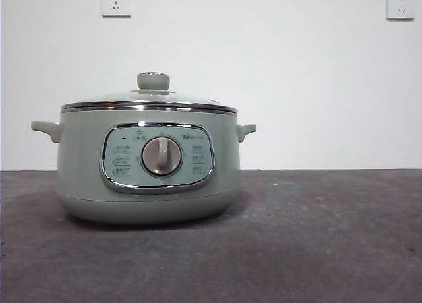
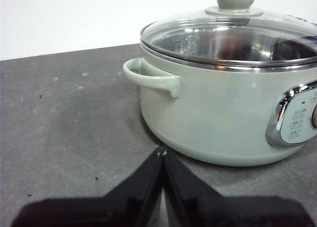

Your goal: Pick up the egg,open the lid,put the egg in the pot,close the lid

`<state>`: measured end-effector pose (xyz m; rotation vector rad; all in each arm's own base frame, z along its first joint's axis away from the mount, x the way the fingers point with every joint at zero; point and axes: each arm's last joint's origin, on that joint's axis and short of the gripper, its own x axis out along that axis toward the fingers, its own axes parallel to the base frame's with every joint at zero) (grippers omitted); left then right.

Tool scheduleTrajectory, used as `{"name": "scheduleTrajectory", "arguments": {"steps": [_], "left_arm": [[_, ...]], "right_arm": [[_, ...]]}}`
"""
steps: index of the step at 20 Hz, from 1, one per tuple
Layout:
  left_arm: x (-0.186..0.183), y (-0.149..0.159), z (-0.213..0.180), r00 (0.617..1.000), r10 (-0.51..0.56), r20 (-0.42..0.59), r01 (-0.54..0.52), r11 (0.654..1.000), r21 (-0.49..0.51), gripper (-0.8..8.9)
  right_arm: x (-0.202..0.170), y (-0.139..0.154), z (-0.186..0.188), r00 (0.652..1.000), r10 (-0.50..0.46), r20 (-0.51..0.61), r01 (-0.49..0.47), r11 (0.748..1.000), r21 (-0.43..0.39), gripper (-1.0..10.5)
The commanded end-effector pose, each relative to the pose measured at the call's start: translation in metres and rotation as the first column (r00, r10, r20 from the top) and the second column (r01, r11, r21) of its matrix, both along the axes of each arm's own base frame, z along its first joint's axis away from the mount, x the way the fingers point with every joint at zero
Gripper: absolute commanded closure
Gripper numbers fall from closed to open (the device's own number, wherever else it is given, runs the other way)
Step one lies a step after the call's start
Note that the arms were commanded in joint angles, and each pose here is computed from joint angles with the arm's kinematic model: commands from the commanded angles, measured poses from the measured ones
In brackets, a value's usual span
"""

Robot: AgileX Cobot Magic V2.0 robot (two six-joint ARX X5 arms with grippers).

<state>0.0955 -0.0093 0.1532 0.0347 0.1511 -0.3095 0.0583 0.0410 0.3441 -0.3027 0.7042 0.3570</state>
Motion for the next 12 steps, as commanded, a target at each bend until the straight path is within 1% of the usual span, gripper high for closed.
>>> {"name": "scheduleTrajectory", "arguments": {"steps": [1,3,4,5,6,7,8,9,10,11,12], "left_arm": [[0.001,0.000,-0.003,1.000,0.009,-0.006,-0.009,1.000,-0.008,8.17],[0.001,0.000,-0.003,1.000,0.009,-0.006,-0.009,1.000,-0.008,8.17],[0.001,0.000,-0.003,1.000,0.009,-0.006,-0.009,1.000,-0.008,8.17],[0.001,0.000,-0.003,1.000,0.008,-0.006,-0.008,1.000,-0.008,8.17],[0.001,0.000,-0.003,1.000,0.008,-0.006,-0.008,1.000,-0.008,8.17],[0.001,0.000,-0.003,1.000,0.009,-0.006,-0.009,1.000,-0.008,8.17],[0.001,0.000,-0.003,1.000,0.008,-0.006,-0.008,1.000,-0.008,8.17],[0.001,0.000,-0.003,1.000,0.009,-0.006,-0.009,1.000,-0.008,8.17],[0.001,0.000,-0.003,1.000,0.009,-0.006,-0.009,1.000,-0.008,8.17],[0.001,0.000,-0.003,1.000,0.009,-0.006,-0.009,1.000,-0.008,8.17],[0.001,0.000,-0.003,1.000,0.009,-0.006,-0.009,1.000,-0.008,8.17]], "right_arm": [[0.001,-0.002,-0.003,1.000,0.003,0.015,-0.002,0.998,-0.061,9.5],[0.000,-0.008,-0.002,0.999,-0.044,0.030,0.046,0.997,-0.061,9.5],[0.000,-0.011,0.001,0.995,-0.081,0.063,0.084,0.996,-0.040,9.5],[0.000,-0.015,0.005,0.982,-0.139,0.126,0.138,0.990,0.019,9.5],[0.000,-0.019,0.009,0.963,-0.190,0.192,0.177,0.981,0.084,9.5],[0.000,-0.023,0.012,0.929,-0.244,0.278,0.203,0.964,0.169,9.5],[-0.001,-0.026,0.012,0.895,-0.281,0.346,0.207,0.950,0.233,9.5],[-0.001,-0.029,0.009,0.850,-0.318,0.421,0.205,0.934,0.291,9.5],[-0.001,-0.032,0.002,0.811,-0.347,0.471,0.208,0.924,0.322,9.5],[0.001,-0.034,-0.010,0.765,-0.387,0.515,0.228,0.910,0.346,9.5],[0.004,-0.036,-0.022,0.731,-0.421,0.537,0.253,0.898,0.360,9.5]]}}
